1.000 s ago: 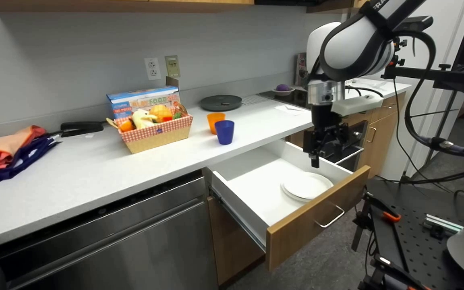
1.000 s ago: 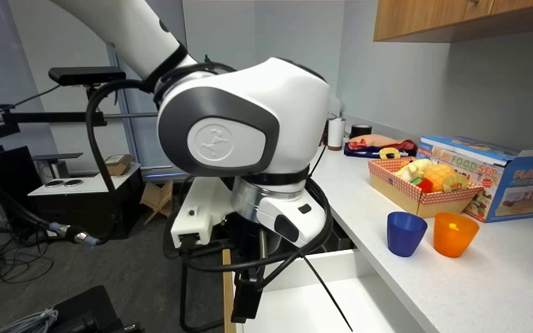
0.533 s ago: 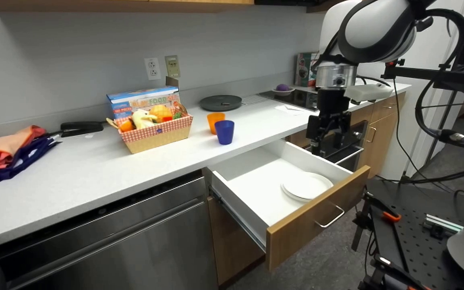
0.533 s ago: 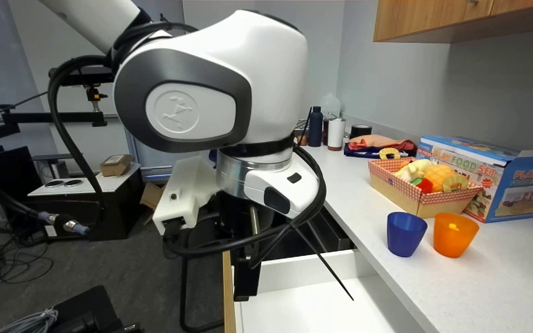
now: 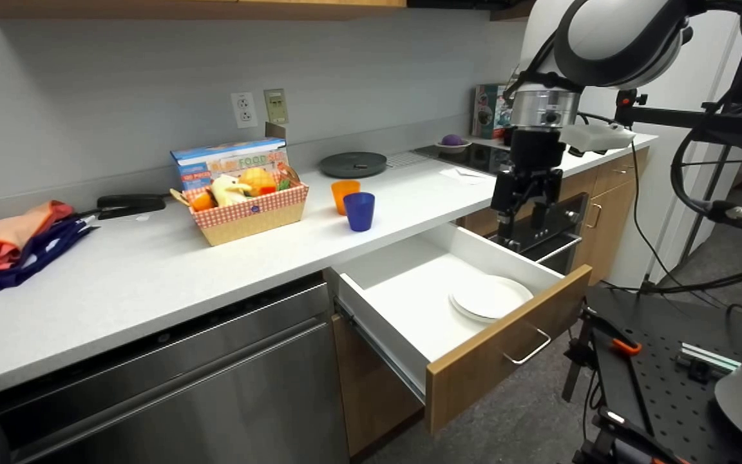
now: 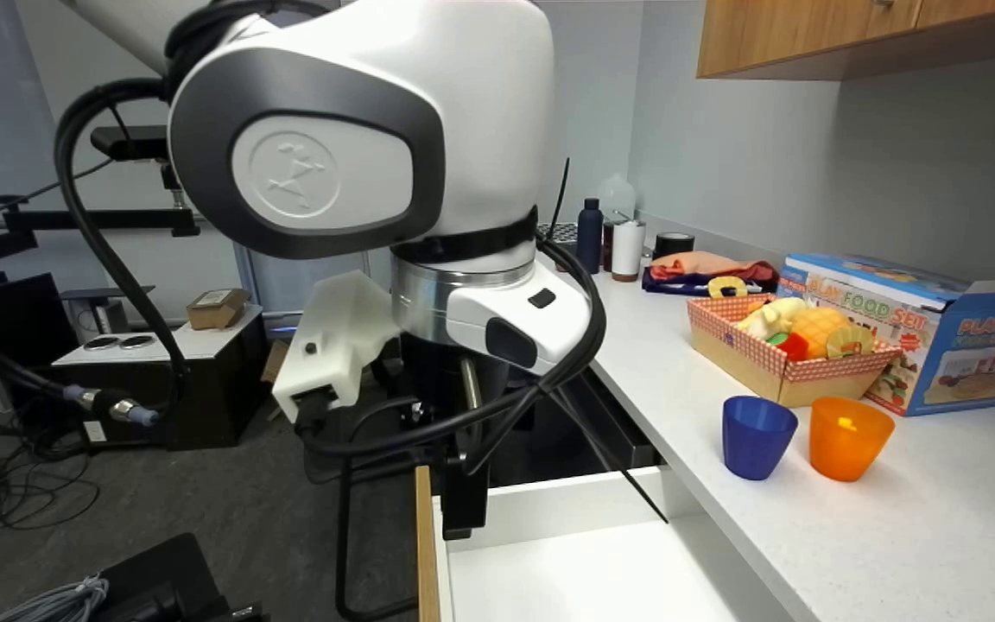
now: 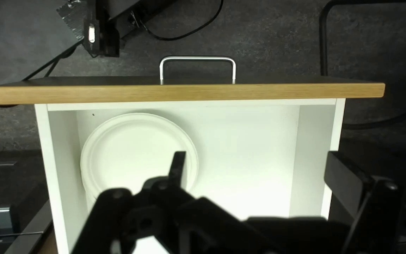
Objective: Open the bottom left drawer
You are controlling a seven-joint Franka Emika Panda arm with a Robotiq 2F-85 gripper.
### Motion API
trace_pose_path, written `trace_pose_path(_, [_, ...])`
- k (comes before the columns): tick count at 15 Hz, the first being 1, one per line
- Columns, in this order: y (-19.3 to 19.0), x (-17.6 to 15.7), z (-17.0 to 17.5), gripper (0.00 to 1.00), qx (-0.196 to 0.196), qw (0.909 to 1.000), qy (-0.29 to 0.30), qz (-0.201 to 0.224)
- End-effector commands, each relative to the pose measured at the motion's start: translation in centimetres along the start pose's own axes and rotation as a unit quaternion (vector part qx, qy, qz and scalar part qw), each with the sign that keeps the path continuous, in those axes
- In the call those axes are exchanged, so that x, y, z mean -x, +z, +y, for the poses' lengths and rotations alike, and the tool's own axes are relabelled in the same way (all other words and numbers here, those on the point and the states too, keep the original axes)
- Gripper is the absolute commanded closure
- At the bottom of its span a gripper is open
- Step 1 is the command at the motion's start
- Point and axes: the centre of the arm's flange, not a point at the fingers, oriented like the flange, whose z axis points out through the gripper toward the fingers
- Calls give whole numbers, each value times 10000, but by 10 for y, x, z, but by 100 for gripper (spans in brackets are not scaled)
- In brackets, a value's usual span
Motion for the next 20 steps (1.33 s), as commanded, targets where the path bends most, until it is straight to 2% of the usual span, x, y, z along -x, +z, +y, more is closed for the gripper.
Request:
trace_pose_path(1, [-1, 0, 0, 0, -6, 10000, -1, 20])
trace_pose_path(20, [-2, 4, 1, 0, -31, 10000, -7, 67])
